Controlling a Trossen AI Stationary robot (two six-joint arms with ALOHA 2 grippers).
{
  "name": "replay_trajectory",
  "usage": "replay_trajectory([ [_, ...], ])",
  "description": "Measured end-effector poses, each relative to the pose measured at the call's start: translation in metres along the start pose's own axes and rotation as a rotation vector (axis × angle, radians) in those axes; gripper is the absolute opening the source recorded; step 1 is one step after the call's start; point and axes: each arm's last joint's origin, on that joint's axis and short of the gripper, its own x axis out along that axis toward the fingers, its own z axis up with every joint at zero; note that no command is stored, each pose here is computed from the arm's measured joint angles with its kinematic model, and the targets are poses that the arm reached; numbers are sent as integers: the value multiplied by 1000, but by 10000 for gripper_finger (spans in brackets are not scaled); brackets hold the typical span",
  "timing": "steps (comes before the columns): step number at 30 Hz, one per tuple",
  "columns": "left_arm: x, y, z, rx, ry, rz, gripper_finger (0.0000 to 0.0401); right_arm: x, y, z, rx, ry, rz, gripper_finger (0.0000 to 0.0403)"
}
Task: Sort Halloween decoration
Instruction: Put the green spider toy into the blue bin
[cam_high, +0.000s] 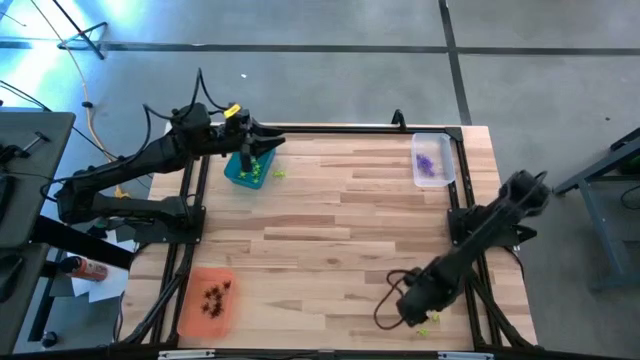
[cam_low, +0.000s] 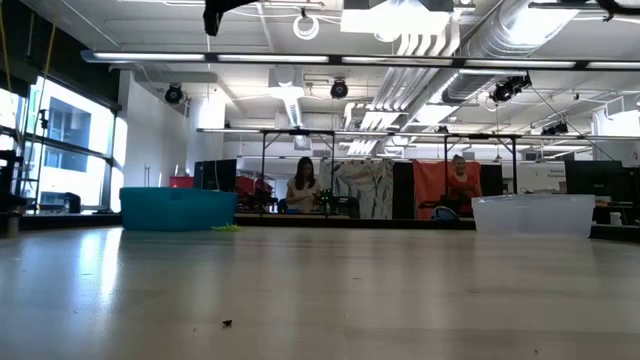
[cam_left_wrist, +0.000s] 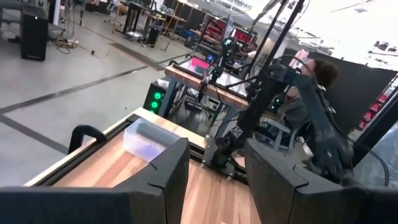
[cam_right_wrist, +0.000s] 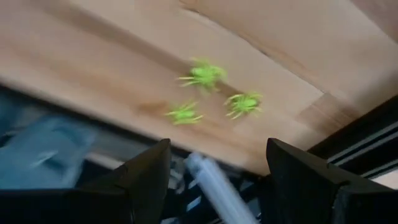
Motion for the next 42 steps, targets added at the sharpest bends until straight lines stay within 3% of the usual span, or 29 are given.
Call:
replay_trajectory([
  [6,0,0,0,-1,1,0,138,39,7,9,52,-20,-119,259],
  [22,0,0,-1,-3,5,2,138,65,15,25,56,-49,-167,248],
  [27,0,0,0,-2,4,4,138,67,14,26,49,-81,-172,185],
  [35,0,0,0,-2,3,8,138,67,14,28,-4,-109,-180,16],
  [42,0,1,0,-1,2,10,138,63,12,28,-75,-122,-183,8],
])
